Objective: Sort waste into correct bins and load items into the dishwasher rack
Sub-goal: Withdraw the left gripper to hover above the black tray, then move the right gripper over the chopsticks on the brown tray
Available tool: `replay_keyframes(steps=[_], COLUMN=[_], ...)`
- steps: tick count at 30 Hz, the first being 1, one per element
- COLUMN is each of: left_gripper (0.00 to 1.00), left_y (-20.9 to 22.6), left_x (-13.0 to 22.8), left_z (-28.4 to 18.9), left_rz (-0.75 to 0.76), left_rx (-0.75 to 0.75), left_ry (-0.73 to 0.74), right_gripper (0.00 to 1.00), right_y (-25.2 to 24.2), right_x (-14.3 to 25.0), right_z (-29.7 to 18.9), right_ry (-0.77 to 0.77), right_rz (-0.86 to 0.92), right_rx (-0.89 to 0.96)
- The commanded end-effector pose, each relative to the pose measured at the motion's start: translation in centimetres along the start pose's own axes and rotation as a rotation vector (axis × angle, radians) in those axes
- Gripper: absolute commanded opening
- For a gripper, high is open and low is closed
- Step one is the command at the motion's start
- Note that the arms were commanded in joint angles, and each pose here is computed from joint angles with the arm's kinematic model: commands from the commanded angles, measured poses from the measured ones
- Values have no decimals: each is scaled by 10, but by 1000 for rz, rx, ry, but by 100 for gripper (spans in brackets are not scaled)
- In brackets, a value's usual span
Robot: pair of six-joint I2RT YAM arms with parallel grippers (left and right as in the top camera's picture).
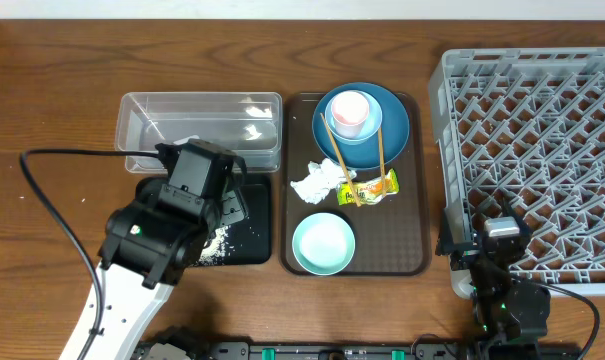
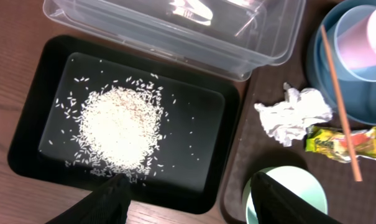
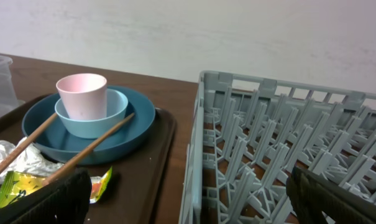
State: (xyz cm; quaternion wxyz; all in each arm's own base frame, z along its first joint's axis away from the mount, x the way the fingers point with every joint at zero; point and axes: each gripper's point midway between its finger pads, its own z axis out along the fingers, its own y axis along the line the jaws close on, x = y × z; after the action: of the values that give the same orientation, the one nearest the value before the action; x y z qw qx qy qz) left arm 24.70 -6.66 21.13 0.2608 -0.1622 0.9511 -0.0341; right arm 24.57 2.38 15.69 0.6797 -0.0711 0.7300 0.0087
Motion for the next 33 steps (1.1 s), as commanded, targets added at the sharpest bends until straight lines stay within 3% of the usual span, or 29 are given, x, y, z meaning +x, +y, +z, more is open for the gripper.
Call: replay_keyframes(steps=[1,6,10,16,23,26,33], left_gripper=[65,65,66,80,87,88,92], left_y=[3,3,3,2,2,2,2], left_x=[-6,-3,-1,1,1,1,1], left_z=[2,12,19,25,26,26,26], left_rz=[4,14,21,27,27,27,27], left_rx=[-35,-61,-80,-96,-97,-97,-97], left_ry=[-12,20,44,63,65,65,65], right_gripper=[99,99,99,99,99,99,99], right_y=[0,36,38,34,36,51,102], right_x=[-4,-35,-56,-98,-158,-172,-193], right_z=[0,-7,-13,-24,-7,5,10], right_ry=[-19,-145,-168,-89,83,172,216], right_rz=[5,-12,-16,-23,5,35,175], right_rx=[2,-213,-232,-237,-298,-408,-781])
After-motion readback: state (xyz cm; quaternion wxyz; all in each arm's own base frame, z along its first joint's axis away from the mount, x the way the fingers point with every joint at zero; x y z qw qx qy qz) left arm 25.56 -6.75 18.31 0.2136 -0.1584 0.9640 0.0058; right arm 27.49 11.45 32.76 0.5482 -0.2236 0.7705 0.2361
